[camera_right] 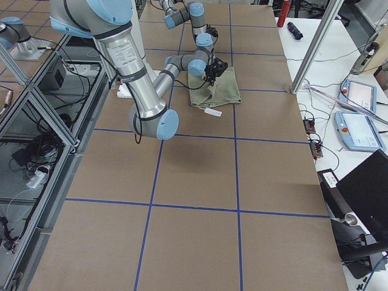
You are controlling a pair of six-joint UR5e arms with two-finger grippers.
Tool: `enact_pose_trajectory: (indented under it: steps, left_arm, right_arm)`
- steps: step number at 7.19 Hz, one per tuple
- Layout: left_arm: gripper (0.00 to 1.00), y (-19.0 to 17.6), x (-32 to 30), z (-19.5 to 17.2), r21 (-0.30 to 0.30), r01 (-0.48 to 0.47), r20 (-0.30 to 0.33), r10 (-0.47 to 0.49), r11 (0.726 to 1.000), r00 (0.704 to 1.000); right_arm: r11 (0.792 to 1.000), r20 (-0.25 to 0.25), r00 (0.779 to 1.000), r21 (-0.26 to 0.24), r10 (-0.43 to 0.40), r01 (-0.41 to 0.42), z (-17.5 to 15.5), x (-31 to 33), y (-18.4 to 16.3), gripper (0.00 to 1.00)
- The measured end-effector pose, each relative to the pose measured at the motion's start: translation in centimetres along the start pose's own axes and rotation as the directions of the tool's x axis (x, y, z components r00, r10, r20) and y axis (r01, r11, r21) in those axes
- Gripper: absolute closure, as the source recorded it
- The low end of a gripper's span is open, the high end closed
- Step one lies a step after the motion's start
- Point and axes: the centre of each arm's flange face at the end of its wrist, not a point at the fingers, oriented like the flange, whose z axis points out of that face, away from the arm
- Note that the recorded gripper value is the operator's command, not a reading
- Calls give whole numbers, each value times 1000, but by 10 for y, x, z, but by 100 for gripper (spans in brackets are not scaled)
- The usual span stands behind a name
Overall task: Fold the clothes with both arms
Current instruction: 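Lay the folded end down and open both grippers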
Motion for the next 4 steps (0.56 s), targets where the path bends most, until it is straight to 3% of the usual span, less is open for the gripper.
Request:
enact_pose_trajectory:
  steps: [1,2,4]
  left_arm:
    - [75,-27,8,10,32,6,1,-6,999,1000]
    - [1,-60,17,21,69,16,5,-17,998,1000]
    - [0,-131,18,49,135,-8,9,7,991,1000]
  right_arm:
    - [1000,-15,1000,22,21,-20,15,-19,-17,92]
    - [998,-49,998,44,40,-38,34,-36,-38,1]
    - [998,-118,993,63,-9,17,61,-49,-80,0]
